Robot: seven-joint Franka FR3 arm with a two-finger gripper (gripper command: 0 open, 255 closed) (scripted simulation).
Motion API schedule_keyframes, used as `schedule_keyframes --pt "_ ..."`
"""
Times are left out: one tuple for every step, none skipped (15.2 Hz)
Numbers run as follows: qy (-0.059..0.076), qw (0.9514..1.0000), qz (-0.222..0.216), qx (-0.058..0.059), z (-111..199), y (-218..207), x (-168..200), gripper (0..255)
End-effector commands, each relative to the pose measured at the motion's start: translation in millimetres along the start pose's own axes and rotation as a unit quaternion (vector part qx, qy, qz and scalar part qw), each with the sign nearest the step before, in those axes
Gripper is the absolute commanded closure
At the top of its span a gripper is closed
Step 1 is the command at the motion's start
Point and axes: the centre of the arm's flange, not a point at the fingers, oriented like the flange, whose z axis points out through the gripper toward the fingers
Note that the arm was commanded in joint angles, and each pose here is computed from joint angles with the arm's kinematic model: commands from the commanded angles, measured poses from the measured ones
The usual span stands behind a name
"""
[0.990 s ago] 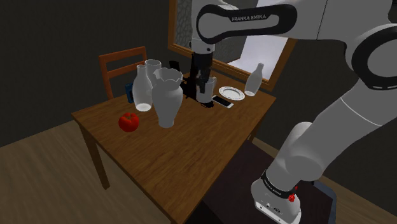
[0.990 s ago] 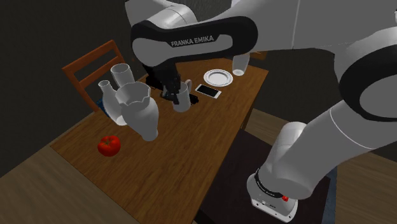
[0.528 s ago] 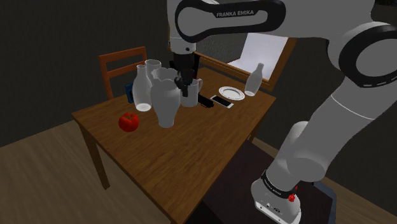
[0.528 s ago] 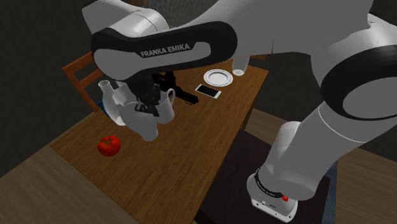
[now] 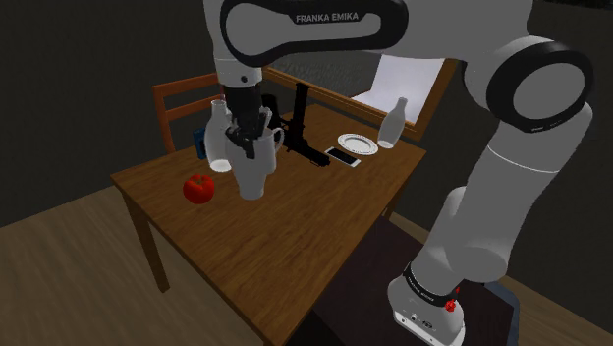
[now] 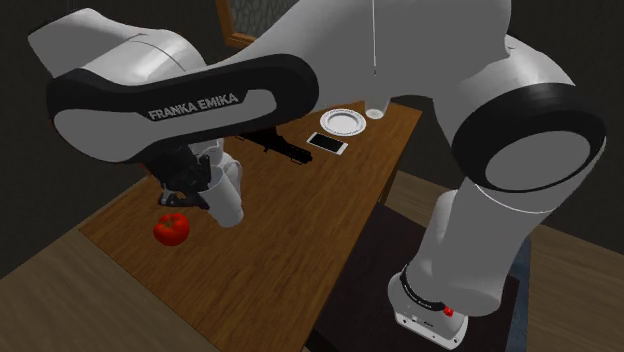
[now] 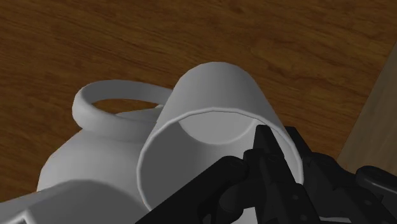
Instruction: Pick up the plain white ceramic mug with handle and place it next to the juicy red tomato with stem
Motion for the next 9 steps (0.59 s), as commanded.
schedule_keyframes --pt "0.000 1.0000 0.001 0.000 -3.7 -21.8 12.2 255" --pt "0.000 1.0000 0.001 0.000 -5.2 -33.2 18.7 255" --pt "0.000 1.0000 0.001 0.000 -6.6 -44.6 25.3 255" --pt "0.000 1.0000 0.001 0.000 -8.1 -56.0 31.8 255" --pt "0.000 1.0000 0.001 0.000 -9.5 -67.4 38.3 255" --pt "0.000 1.0000 0.001 0.000 -11.0 -78.7 44.8 255" --pt "0.000 1.0000 0.001 0.000 -12.4 -90.1 51.4 255" --pt "0.000 1.0000 0.001 0.000 -14.8 -108.5 61.9 255" --pt "0.000 1.0000 0.001 0.000 -9.6 -108.7 62.8 255"
